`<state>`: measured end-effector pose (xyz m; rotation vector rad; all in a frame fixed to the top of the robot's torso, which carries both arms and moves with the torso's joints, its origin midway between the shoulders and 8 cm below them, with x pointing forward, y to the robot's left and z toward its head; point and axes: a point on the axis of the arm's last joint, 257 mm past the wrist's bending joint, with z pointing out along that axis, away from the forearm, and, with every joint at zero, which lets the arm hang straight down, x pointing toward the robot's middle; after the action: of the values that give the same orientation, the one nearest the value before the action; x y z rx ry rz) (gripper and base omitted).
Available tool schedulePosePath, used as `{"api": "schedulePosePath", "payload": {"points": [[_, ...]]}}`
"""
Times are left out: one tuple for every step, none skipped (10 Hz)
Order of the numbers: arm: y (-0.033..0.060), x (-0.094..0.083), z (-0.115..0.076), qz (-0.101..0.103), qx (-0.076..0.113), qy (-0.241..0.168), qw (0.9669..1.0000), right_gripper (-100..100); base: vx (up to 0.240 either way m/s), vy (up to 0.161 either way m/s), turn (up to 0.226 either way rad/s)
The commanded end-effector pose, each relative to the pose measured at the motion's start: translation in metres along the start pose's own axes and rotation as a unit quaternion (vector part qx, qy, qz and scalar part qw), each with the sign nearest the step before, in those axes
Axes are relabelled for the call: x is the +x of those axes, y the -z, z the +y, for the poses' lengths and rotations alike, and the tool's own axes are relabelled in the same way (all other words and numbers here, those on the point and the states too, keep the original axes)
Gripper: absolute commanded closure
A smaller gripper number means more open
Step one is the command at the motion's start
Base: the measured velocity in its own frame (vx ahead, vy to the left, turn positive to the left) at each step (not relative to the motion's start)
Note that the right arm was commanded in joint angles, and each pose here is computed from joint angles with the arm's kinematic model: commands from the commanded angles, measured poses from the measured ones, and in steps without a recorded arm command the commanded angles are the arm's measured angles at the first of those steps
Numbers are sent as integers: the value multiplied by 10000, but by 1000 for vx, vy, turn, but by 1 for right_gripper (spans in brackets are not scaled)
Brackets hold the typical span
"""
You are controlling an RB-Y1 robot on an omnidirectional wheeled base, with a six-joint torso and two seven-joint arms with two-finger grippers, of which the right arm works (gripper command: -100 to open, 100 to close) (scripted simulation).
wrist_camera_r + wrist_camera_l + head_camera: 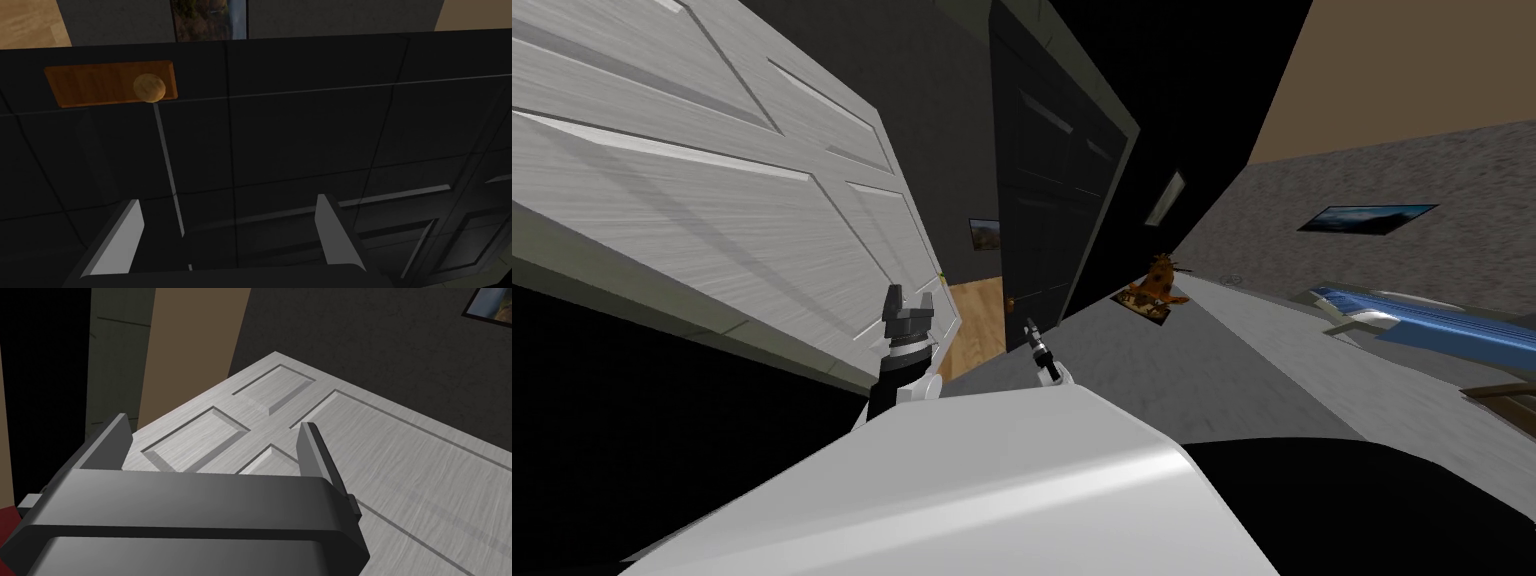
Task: Push the door open
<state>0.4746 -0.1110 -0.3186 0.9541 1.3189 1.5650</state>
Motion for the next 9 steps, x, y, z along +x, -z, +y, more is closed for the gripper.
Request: {"api": "schedulePosePath", "payload": {"points": [[21, 62, -101, 82, 103, 10, 9999, -100, 108, 8, -19], [32, 89, -163, 127, 164, 16, 9998, -100, 93, 11, -18], [42, 115, -219, 169, 220, 21, 9996, -100, 83, 1, -19], [54, 140, -275, 211, 277, 28, 9994, -100, 92, 5, -17], [66, 165, -329, 252, 334, 35, 9991, -100, 99, 2, -17], [79, 187, -380, 292, 387, 41, 9988, -100, 99, 9, -16], [90, 207, -422, 325, 432, 47, 9985, -100, 98, 12, -18], [102, 226, -464, 358, 477, 53, 9982, -100, 97, 9, -15], [114, 245, -506, 391, 522, 59, 9979, -100, 90, 6, -12]]}}
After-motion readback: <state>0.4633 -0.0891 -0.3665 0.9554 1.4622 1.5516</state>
